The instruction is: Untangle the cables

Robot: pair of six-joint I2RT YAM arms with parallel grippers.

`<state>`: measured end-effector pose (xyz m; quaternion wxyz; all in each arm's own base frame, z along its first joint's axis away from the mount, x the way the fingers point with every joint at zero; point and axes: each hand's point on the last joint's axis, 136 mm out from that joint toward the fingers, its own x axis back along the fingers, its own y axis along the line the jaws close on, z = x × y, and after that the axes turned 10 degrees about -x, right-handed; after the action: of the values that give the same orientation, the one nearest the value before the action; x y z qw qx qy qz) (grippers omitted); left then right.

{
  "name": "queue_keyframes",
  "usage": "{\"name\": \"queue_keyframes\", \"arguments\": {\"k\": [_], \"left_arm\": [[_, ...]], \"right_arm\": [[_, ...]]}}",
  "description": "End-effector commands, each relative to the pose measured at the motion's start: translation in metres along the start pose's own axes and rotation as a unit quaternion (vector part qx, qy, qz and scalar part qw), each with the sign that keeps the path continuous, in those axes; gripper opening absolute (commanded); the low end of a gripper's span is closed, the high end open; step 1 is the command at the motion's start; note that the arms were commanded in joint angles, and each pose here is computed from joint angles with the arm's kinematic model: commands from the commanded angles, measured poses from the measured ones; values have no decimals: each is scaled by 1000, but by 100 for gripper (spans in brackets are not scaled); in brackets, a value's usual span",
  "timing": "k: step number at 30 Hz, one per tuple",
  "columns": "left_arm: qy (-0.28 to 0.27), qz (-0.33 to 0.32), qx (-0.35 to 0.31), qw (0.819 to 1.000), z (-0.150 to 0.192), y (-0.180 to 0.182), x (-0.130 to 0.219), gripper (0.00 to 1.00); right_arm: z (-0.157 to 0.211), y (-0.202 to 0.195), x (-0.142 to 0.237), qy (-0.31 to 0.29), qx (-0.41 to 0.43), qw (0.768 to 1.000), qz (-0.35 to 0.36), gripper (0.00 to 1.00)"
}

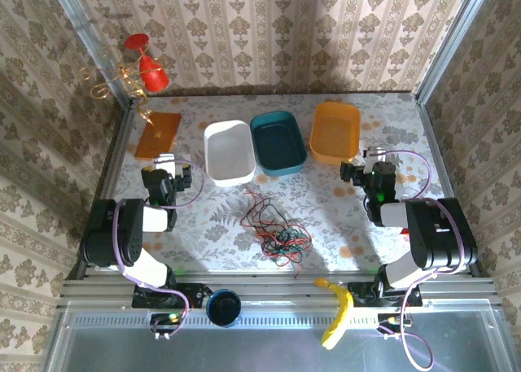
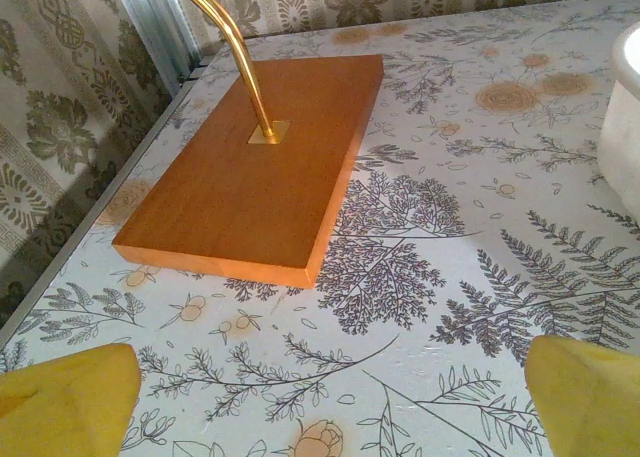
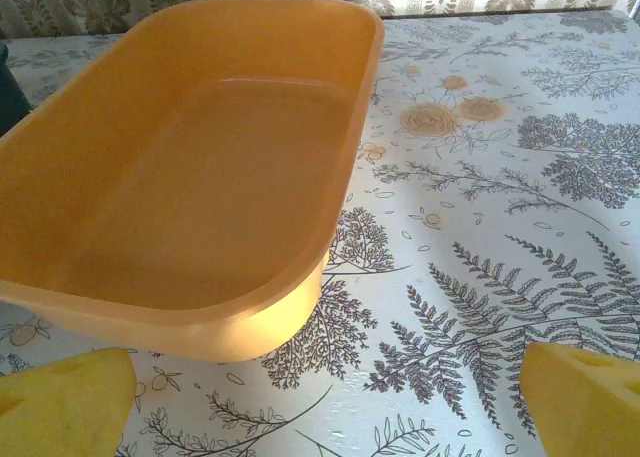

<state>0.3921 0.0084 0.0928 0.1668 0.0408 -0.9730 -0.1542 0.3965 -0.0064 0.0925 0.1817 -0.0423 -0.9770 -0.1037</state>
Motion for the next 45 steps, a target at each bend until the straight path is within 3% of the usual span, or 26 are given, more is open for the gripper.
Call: {"name": "queue_keyframes", "arguments": {"k": [1,35,39,42,45], "left_arm": [[-7,2,1,1000,-7,2,-4,100],[-7,9,3,1000,-7,2,-4,100],[-5,-2,-8,1000,-22,5,1,100],[48,-22,14,999,-33,18,11,100],[62,-39,29,997,-41,23,23,100]], "right_arm": [[-5,4,-2,-4,9,1000,-6,100],[-5,4,-2,-4,4,1000,-10,100],[-26,-18,8,12,-21,997,76,100],[-47,-34,29,56,-68,983,161,92],[-59,-13,50,57,-61,982,168,90]]}}
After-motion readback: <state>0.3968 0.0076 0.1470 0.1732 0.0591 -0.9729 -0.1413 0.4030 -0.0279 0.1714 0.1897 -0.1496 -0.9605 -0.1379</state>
